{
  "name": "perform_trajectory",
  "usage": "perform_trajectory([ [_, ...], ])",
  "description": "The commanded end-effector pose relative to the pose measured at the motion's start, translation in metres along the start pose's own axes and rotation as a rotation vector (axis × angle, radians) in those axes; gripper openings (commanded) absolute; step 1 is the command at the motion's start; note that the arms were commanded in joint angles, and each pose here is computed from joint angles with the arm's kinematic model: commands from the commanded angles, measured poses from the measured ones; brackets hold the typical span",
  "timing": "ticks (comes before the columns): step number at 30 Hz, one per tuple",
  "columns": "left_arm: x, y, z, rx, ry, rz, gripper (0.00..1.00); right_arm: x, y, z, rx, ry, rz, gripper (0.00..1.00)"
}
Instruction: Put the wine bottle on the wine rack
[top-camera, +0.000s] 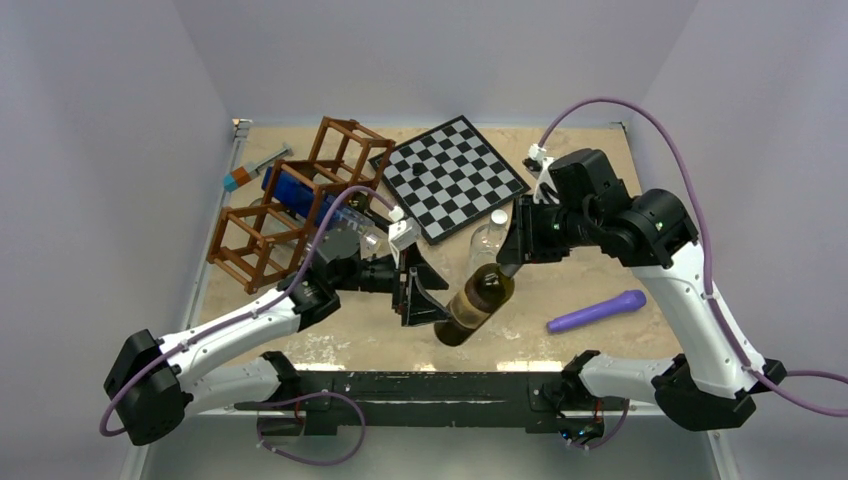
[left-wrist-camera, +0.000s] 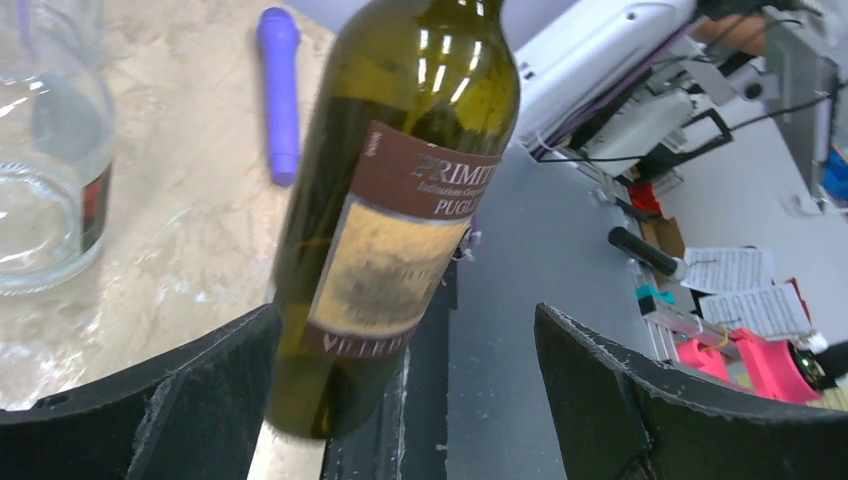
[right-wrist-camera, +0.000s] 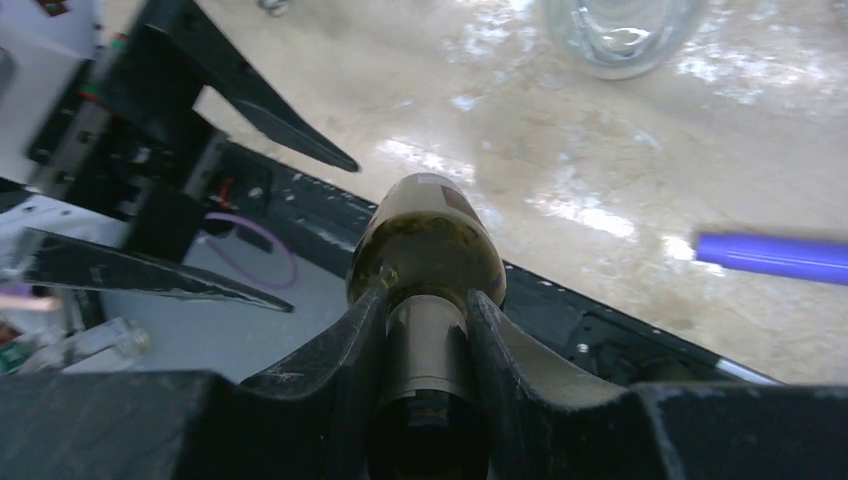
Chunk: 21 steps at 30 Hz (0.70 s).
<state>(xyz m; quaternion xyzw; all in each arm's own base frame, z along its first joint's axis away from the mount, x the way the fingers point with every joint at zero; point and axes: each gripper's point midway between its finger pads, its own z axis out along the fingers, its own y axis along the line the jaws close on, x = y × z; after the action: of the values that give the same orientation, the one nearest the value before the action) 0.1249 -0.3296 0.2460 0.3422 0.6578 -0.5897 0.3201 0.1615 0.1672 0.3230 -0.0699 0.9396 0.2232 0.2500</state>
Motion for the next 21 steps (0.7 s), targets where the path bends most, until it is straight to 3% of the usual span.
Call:
perform_trajectory([
  [1, -0.013, -0.041, -0.005, 0.196, -0.083, 0.092, 0.99, -0.026, 0.063, -0.016, -0.293, -0.087, 0.058, 0.00],
  [7, 0.003, -0.048, -0.007, 0.254, -0.069, 0.089, 0.99, -0.035, 0.090, -0.028, -0.415, -0.092, 0.086, 0.00],
  [13, 0.014, -0.032, -0.003, 0.192, 0.008, 0.132, 0.99, -0.045, 0.114, -0.042, -0.533, -0.104, 0.121, 0.00],
  [15, 0.014, -0.034, -0.004, 0.198, 0.022, 0.150, 0.94, -0.048, 0.117, -0.045, -0.552, -0.113, 0.127, 0.00],
  [20, 0.014, -0.030, -0.009, 0.152, 0.056, 0.228, 0.41, -0.043, 0.125, -0.049, -0.610, -0.087, 0.119, 0.00],
  [21, 0.013, -0.030, -0.010, 0.144, 0.063, 0.247, 0.22, -0.042, 0.125, -0.049, -0.612, -0.083, 0.116, 0.00],
])
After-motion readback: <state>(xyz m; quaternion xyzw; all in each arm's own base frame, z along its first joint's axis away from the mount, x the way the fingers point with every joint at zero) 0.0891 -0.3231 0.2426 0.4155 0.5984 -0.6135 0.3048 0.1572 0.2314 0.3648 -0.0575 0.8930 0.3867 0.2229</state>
